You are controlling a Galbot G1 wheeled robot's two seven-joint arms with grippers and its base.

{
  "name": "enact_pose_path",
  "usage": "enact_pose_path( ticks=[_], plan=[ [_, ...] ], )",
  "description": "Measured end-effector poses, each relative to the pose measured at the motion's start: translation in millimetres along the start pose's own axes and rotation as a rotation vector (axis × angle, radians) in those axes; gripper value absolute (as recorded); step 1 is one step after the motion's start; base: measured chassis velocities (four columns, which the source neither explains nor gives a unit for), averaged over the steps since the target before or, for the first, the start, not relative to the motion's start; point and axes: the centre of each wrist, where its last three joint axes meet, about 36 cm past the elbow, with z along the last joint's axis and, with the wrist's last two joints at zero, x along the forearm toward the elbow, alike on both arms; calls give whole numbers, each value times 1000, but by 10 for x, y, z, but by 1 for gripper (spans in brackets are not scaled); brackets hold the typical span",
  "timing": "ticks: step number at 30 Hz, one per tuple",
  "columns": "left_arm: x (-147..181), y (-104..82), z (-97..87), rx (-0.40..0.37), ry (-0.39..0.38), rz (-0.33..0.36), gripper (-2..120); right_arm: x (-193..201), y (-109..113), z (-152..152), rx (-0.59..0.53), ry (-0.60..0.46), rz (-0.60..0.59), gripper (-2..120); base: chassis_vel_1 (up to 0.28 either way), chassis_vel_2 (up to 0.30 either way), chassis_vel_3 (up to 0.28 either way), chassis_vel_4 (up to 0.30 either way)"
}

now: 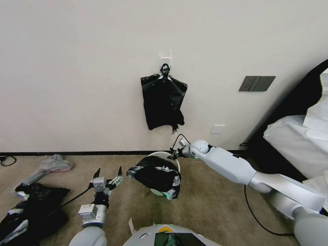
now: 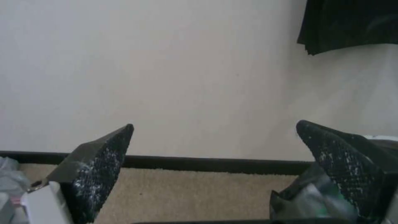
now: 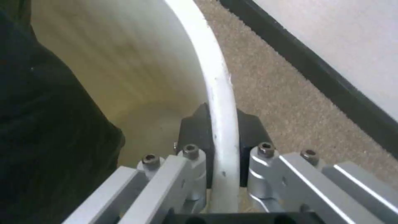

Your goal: Place a trash bag onto the trash bin.

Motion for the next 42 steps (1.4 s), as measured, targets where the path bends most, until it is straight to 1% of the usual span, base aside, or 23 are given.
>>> enact_pose_path(
  ticks=[2,3,5,6,8,9,10,12,16,17,20,21,22,25,27,29,30,33,34,37,39,40,42],
  plan=[
    [-12,2,-22,6,0,-3,100,87,24,61,-80,-34,67,7,0,0,0,0],
    [-12,2,-22,6,0,-3,100,87,24,61,-80,-34,67,7,0,0,0,0],
    [-29,2,-41,11,0,-5,100,217,32,102,-171,-73,114,7,0,0,0,0],
    [-29,2,-41,11,0,-5,100,217,32,102,-171,-73,114,7,0,0,0,0],
    [-58,0,-57,20,1,-6,100,437,79,176,-284,-122,152,7,0,0,0,0],
    [-58,0,-57,20,1,-6,100,437,79,176,-284,-122,152,7,0,0,0,0],
    [-75,-4,-66,27,2,-6,100,564,143,232,-326,-140,169,7,0,0,0,0],
    [-86,-7,-70,30,3,-5,100,635,193,274,-346,-146,183,7,0,0,0,0],
    [-138,-9,-76,39,7,0,100,886,447,447,-438,-138,279,7,0,0,0,0],
    [-138,-9,-76,39,7,0,100,886,447,447,-438,-138,279,7,0,0,0,0],
    [-167,-10,-89,44,7,4,100,954,618,496,-540,-122,352,7,0,0,0,0],
    [-175,-10,-93,46,8,5,100,964,672,503,-585,-125,384,7,0,0,0,0],
    [-175,-10,-93,46,8,5,100,964,672,503,-585,-125,384,7,0,0,0,0],
    [-192,-2,-106,50,7,6,100,994,837,513,-698,-150,451,7,0,0,0,0],
    [-193,-1,-106,50,7,6,100,998,856,516,-708,-153,455,7,0,0,0,0],
    [-213,35,-124,51,8,3,100,1024,1090,574,-800,-212,481,7,0,0,0,0],
    [-213,35,-124,51,8,3,100,1024,1090,574,-800,-212,481,7,0,0,0,0],
    [-244,73,-148,53,12,-3,100,1027,1301,650,-848,-257,502,7,0,0,0,0],
    [-244,73,-148,53,12,-3,100,1027,1301,650,-848,-257,502,7,0,0,0,0],
    [-254,90,-158,51,14,-5,100,1017,1436,699,-863,-272,512,7,0,0,0,0],
    [-253,96,-158,50,17,-6,100,1002,1584,758,-872,-285,524,7,0,0,0,0],
    [-253,96,-158,50,17,-6,100,1002,1584,758,-872,-285,524,7,0,0,0,0],
    [-243,96,-152,51,21,-6,100,969,1707,817,-883,-286,525,7,0,0,0,0]
  ],
)
